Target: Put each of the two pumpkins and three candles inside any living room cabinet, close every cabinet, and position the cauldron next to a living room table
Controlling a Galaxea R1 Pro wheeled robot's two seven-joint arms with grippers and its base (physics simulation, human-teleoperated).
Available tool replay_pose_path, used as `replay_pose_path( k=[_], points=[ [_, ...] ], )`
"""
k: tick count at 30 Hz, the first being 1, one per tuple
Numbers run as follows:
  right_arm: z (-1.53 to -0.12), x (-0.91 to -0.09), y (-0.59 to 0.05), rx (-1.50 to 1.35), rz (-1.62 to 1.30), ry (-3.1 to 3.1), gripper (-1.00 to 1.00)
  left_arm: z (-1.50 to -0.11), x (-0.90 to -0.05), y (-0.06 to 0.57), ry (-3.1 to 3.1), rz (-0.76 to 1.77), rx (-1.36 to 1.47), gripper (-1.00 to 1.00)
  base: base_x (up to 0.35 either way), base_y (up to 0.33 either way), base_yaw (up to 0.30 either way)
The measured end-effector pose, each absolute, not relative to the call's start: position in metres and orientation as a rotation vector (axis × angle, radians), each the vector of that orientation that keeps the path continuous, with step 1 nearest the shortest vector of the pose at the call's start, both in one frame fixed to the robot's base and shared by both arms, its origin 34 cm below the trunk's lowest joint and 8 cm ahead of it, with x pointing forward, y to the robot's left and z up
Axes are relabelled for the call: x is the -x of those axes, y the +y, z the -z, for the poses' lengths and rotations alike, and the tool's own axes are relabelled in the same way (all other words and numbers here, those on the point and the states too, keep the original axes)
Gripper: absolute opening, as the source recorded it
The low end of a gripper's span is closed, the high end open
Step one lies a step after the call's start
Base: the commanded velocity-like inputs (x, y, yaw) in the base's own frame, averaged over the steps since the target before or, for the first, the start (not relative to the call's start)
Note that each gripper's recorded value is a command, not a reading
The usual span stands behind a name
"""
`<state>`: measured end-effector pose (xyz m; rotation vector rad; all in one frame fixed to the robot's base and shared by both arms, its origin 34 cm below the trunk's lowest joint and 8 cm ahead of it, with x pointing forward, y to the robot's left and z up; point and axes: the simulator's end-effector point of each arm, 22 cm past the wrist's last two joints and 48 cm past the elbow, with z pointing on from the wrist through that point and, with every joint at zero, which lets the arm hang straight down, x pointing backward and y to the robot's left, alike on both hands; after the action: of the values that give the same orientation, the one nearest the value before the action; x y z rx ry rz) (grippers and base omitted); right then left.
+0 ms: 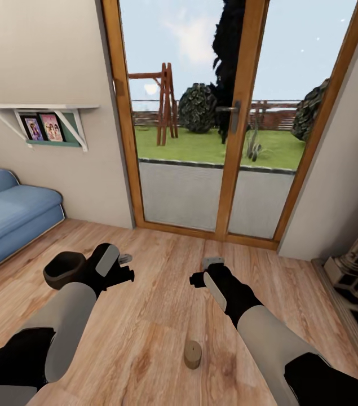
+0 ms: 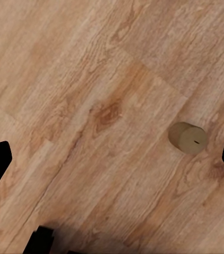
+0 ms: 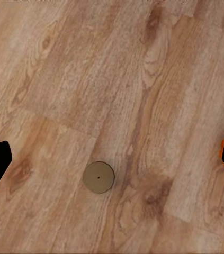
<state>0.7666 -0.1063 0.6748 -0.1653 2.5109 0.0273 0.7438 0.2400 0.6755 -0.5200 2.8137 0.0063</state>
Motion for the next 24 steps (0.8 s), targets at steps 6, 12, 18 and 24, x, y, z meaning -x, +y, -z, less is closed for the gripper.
replay_pose_path(
  k=[6, 12, 18, 24],
  points=[
    [-0.663, -0.765, -0.107, 0.166, -0.023, 2.51, 1.0, -0.664, -0.742, 0.239, 2.816, -0.005, 0.518, 1.0, 0.0, 0.0, 0.0],
    [-0.652, -0.764, -0.113, 0.155, 0.013, 2.511, 1.0, -0.652, -0.739, 0.238, 2.824, -0.005, 0.511, 1.0, 0.0, 0.0, 0.0],
    [-0.671, -0.787, -0.121, 0.144, 0.058, 2.464, 1.0, -0.655, -0.745, 0.228, 2.831, 0.009, 0.466, 1.0, 0.0, 0.0, 0.0],
    [-0.681, -0.792, -0.124, 0.184, 0.089, 2.512, 1.0, -0.663, -0.759, 0.23, 2.841, -0.001, 0.455, 1.0, 0.0, 0.0, 0.0]
  ],
)
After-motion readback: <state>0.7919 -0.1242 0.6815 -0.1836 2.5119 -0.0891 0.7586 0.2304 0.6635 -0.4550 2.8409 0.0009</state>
